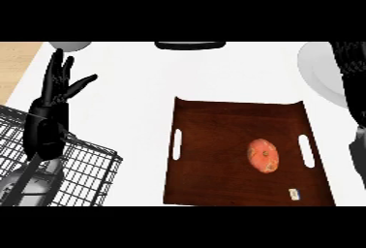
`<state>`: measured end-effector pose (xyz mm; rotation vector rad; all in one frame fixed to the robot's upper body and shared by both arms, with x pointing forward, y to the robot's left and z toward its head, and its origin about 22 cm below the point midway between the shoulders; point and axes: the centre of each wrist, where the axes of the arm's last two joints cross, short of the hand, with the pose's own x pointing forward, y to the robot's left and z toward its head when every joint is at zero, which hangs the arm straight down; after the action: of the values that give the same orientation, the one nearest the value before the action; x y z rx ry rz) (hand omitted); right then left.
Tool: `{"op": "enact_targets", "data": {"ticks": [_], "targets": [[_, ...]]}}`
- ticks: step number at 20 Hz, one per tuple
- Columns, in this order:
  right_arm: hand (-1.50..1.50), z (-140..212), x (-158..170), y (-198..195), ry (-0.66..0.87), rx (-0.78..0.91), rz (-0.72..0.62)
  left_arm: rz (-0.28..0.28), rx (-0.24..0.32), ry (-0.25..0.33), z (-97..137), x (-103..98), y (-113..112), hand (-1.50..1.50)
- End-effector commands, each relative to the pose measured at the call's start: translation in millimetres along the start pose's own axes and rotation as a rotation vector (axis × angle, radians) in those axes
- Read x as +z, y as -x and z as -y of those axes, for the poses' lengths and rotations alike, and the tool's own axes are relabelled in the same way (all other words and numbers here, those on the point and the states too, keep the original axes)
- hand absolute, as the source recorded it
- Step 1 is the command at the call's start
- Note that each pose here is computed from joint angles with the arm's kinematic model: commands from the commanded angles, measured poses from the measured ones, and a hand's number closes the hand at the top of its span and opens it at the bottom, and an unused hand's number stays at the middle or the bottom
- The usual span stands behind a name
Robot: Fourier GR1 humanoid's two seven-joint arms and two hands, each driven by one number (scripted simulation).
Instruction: Pick the squash from the tray and place it in the plate
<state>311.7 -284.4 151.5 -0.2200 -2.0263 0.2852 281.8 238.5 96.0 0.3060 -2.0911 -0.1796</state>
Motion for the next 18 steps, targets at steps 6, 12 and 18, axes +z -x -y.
{"op": "enact_targets", "data": {"ticks": [6, 12, 18], "targets": [[1.5, -66, 12, 25, -0.639, -0.402, -0.011, -0.426, 0.006, 0.178, 20, 1, 17, 0.0], [-1.5, -26, 45, 73, -0.5, -0.399, 0.032, -0.627, 0.012, 0.148, 34, -17, -6, 0.0], [-1.5, 14, 38, 70, -0.774, -0.242, 0.088, -0.636, -0.006, 0.153, 49, -3, 5, 0.0]]}}
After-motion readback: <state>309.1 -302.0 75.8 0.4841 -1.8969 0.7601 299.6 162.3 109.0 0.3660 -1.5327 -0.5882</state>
